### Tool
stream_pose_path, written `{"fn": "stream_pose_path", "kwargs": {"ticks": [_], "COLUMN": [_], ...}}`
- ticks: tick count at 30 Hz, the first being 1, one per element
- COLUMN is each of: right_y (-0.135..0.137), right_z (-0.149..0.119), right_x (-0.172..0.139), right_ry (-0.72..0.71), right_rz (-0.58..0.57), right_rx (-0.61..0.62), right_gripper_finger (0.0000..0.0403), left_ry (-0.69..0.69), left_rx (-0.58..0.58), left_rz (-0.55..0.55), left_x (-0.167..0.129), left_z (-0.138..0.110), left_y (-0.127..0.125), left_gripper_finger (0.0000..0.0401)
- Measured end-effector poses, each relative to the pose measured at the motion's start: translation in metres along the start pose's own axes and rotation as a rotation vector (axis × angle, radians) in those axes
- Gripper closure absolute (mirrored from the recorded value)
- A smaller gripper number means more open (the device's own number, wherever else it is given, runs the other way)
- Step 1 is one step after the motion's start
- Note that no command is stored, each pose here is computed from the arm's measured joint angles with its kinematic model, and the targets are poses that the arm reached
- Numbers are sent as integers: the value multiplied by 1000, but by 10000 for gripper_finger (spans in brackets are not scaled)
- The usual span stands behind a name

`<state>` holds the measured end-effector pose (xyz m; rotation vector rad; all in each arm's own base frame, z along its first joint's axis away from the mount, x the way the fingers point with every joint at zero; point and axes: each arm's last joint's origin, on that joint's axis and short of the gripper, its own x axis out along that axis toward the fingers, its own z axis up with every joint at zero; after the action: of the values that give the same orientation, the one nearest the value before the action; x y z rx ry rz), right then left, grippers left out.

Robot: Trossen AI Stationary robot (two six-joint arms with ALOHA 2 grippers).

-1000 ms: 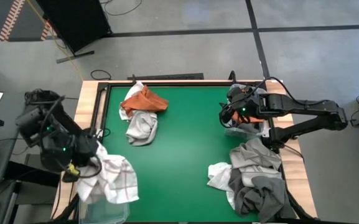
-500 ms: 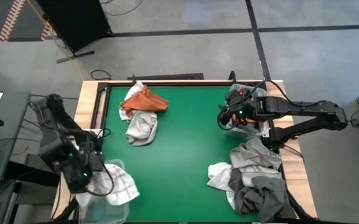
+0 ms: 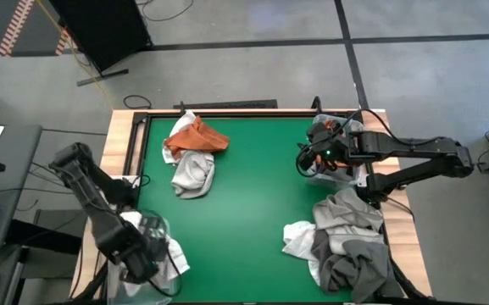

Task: Sort towels by color in basket
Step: Put the white striped microfiber towel into the bottom transparent bin

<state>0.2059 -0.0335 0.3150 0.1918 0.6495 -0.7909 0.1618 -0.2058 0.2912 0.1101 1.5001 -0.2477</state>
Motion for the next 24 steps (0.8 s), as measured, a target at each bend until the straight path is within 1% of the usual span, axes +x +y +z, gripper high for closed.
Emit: {"fn": "stream_pose_path", "kwargs": {"ticks": [4,9,13,21,24], "right_y": [0,1,4,10,11], "right_z": [1,1,0,-3,-3], "right_x": [0,0,-2,-6,-7], "right_ry": [-7,-7,-11,-16,-20], "right_rz": [4,7,23,43,43], "right_rx": [5,3,-7,-27,-33], "right_gripper_finger": [152,152,152,152,152], "left_ry": [40,14,-9,-109,-125], "left_rx": [59,128,132,139,137], "left_rz": [-6,-21,-4,38,60], "left_x": [19,36,39,39,39], "left_z": [14,26,30,35,35], "left_y": [-7,-17,-18,-21,-20], "left_gripper_finger": [372,370,368,367,359]}}
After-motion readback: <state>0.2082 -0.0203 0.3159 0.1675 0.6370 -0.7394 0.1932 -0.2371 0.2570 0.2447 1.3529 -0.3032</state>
